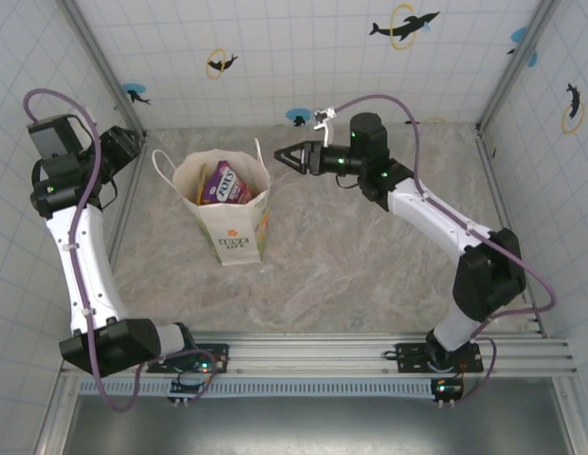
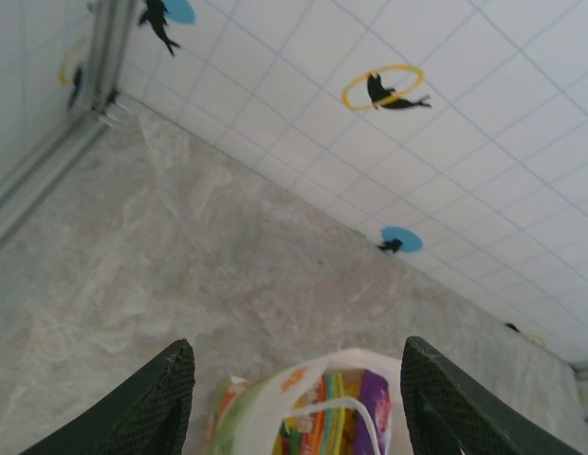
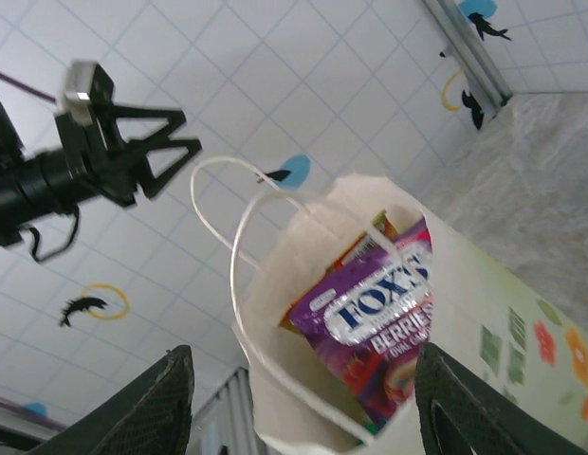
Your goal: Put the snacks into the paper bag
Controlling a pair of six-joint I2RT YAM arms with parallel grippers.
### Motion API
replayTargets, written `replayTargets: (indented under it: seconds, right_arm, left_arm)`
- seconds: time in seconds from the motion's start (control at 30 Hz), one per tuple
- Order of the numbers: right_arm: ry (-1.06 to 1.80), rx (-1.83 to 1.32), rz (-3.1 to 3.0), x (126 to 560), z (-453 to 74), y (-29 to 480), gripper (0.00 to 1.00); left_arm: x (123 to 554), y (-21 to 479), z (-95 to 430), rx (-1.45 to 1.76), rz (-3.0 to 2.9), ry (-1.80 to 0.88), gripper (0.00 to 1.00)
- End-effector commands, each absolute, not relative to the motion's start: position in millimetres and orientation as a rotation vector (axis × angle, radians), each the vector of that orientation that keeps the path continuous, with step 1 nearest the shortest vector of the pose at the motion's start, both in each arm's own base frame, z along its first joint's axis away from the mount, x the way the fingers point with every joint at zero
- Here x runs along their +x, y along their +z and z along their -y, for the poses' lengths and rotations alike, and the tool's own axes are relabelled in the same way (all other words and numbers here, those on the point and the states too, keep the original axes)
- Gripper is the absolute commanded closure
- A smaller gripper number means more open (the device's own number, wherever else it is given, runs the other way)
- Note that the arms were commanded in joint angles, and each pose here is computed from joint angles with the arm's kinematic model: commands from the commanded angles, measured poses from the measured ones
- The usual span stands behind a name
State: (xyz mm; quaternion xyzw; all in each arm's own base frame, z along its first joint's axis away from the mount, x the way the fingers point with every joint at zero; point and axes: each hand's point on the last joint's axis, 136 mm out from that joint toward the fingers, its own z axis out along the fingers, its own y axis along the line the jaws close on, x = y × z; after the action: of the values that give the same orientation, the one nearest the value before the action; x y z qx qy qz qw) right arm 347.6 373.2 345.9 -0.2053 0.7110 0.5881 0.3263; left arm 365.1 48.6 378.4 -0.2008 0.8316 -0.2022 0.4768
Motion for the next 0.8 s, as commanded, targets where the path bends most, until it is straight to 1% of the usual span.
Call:
replayTargets:
  seconds: [0.0,0.1,0.33,0.43,0.63,0.77]
  right_arm:
    - [1.671,-0.518,-1.822,351,-387,370,0.36]
    - [1.733,-0.526,-1.825,353,-400,372,0.36]
    - [1.794,-0.557,-1.817,353,-422,376,0.36]
    - [1.812,-0.566,-1.815,353,-430,376,0.37]
    - [1.831,-0.573,-1.803,356,-439,379,0.40]
    - [1.830,-0.566,-1.799,359,-440,381,0.48]
  left_arm:
    - [360,377,-24,-0.412,-2.040,-0.669,0.41]
    - [359,375,-9,-0.371,-2.030,-0.786,0.41]
    - [351,363,2,-0.359,-2.047,-0.862,0.43]
    - [347,360,5,-0.354,-2.047,-0.876,0.46]
    - [348,359,14,-0.321,-2.008,-0.964,0.58]
    - [349,358,14,-0.316,-2.001,-0.974,0.64]
